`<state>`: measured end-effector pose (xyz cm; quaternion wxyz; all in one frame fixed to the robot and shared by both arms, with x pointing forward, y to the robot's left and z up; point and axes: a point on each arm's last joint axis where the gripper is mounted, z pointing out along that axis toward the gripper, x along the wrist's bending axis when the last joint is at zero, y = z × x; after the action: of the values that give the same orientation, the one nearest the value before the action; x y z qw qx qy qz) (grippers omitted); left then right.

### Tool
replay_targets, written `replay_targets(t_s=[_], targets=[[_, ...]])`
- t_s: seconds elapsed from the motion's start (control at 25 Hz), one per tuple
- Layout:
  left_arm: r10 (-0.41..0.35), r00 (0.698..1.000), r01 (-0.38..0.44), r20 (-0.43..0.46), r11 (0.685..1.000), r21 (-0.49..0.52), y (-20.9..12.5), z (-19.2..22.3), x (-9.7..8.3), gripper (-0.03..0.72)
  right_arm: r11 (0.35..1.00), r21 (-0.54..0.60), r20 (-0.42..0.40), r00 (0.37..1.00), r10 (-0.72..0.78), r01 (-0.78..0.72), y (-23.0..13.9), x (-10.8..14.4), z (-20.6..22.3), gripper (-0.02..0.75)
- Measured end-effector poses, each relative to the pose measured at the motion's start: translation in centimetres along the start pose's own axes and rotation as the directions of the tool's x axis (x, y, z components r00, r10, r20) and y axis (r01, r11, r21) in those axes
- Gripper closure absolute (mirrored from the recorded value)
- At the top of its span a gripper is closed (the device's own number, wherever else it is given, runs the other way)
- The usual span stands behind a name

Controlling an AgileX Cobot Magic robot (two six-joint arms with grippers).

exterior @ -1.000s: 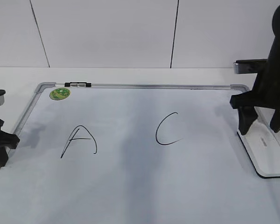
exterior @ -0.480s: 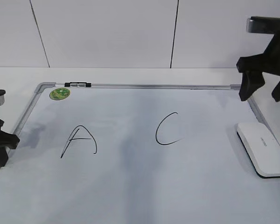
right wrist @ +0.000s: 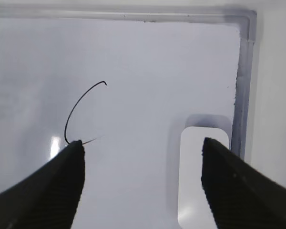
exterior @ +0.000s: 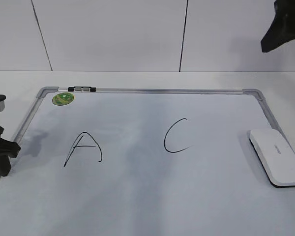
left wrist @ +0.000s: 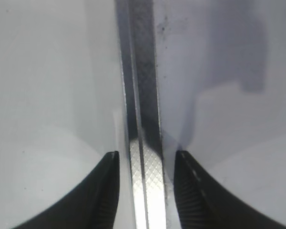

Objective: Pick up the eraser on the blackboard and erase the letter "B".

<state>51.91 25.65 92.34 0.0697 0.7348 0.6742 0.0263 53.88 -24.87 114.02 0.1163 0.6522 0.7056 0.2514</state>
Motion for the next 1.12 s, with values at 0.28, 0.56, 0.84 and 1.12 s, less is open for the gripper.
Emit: replay_targets(t_s=[0.28, 0.56, 0.84, 1.12], targets=[[-0.001, 1.000, 0.001, 0.001, 1.000, 0.002, 0.0, 0.0, 0.0, 0.270, 0.990, -0.139, -0.008, 0.999, -0.031, 0.029, -0.5, 0.5, -4.1, 0.144], [0.010, 1.000, -0.010, -0.007, 1.000, 0.000, 0.0, -0.1, 0.1, 0.169, 0.980, -0.192, -0.006, 0.998, -0.057, 0.055, -0.9, 0.8, -5.9, 0.144], [0.041, 0.999, -0.043, -0.027, 0.996, -0.075, -0.5, -2.5, 0.1, 0.160, 0.976, -0.204, -0.004, 0.997, -0.074, 0.072, -1.3, 0.8, -6.7, 0.144], [0.056, 0.998, -0.062, -0.037, 0.974, -0.216, -1.5, -7.5, 0.0, 0.109, 0.969, -0.226, -0.002, 0.995, -0.102, 0.099, -3.3, 1.0, -8.6, 0.144]])
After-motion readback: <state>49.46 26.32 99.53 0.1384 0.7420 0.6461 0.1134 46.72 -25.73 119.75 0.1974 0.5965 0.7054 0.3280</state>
